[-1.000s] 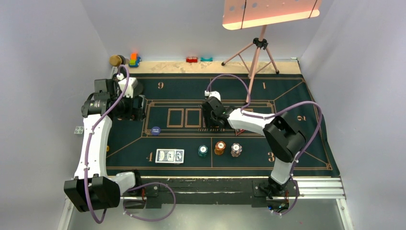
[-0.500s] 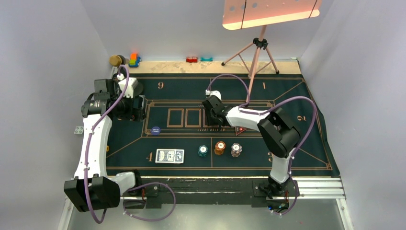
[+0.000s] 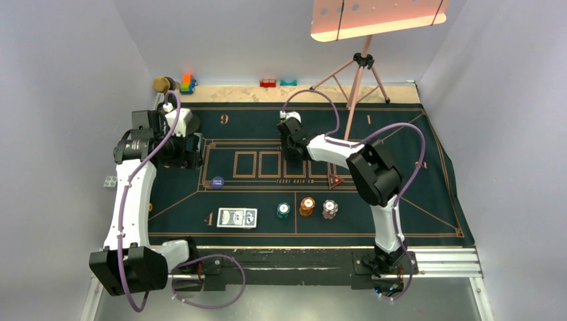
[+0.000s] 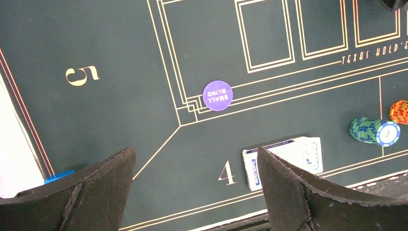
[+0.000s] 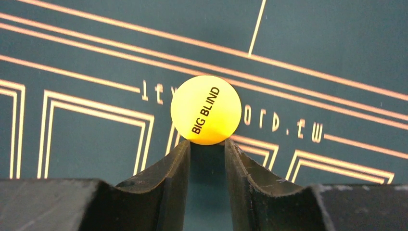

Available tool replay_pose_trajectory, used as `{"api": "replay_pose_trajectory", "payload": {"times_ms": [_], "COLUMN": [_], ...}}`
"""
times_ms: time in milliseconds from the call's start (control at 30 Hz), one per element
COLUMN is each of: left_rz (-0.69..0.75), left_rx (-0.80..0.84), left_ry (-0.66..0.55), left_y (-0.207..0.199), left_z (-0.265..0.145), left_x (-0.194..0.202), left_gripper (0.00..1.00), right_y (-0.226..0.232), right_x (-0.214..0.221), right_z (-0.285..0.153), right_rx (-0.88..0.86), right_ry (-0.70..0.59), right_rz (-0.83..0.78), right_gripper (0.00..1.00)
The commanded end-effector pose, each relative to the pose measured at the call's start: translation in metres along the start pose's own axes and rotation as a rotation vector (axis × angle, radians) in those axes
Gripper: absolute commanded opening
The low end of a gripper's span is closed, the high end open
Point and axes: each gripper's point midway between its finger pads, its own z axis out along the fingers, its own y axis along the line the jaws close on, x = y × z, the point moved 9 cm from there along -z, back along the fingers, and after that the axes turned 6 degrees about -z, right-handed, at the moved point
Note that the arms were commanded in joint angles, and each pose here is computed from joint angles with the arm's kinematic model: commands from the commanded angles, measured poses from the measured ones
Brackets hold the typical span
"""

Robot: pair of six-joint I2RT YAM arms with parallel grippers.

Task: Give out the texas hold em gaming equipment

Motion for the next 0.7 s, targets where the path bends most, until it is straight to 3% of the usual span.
{"api": "replay_pose_trajectory", "payload": {"times_ms": [0, 300, 533, 667], "left_rz": [0.03, 0.032, 0.031, 0.04], "left_rx": [-0.015, -0.023, -0.023, -0.014], "left_ry": [-0.039, -0.034, -0.045, -0.05], "left_y": [0.001, 0.003, 0.002, 0.0], "left_z": [-0.005, -0.001, -0.004, -0.009], "left_x": [-0.006, -0.004, -0.005, -0.004], "left_gripper": [1.0, 1.0, 1.0, 1.0], "right_y": [-0.005, 0.002, 0.003, -0.006], "right_x": [-0.01, -0.044, -0.069, -0.075], "right_z": [0.024, 0.044, 0.051, 0.02], "right_rx": [0.002, -0.053, -0.072, -0.056], "right_ry": [0.03, 0.068, 0.072, 0.047], "right_rz": [-0.039, -0.036, -0.059, -0.057], "right_gripper": [0.37, 0.34, 0.41, 0.51]}}
